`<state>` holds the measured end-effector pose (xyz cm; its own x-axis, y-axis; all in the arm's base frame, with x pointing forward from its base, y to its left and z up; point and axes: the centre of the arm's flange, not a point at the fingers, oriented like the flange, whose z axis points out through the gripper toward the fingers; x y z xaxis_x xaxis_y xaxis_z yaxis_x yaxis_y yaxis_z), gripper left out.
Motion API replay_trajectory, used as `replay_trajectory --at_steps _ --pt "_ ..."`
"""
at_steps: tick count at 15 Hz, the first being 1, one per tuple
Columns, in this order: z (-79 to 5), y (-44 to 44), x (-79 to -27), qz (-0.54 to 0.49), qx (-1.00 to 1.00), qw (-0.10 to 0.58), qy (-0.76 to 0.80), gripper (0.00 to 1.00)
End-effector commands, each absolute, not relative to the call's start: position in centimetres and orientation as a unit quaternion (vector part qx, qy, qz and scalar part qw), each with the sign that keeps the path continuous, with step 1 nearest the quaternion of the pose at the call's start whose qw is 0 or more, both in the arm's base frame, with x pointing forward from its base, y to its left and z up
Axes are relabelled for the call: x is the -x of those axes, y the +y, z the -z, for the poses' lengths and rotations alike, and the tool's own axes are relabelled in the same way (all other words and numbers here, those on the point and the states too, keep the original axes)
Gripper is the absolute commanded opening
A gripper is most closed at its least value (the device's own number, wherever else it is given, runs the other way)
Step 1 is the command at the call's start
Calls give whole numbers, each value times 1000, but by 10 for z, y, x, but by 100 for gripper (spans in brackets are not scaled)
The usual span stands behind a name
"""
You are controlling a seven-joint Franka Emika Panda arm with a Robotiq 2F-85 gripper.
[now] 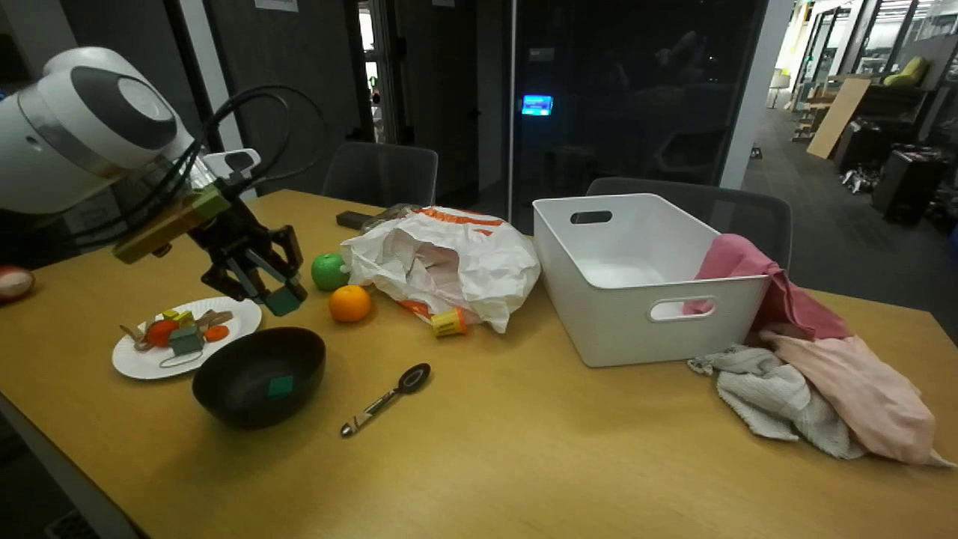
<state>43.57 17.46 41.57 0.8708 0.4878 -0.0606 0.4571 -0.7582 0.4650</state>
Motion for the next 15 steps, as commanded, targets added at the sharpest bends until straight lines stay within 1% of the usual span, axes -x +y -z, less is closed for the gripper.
replay_trajectory --at_steps 1,2,3,4,5,8,9,12,15 --pt "-400 139 -432 -6 -953 218 212 17" --pt "-396 132 -433 -1 -955 215 203 18" --pt "-394 127 -433 3 -958 211 193 65" --pt "-393 125 -434 5 -963 199 184 66" --pt "-394 125 -435 4 -965 191 178 70" --pt "-404 141 -434 -5 -970 167 176 95" --pt "-406 153 -432 -11 -969 161 187 99" --pt "-407 198 -421 -27 -963 139 229 100" --pt "-391 253 -398 -25 -946 115 300 100"
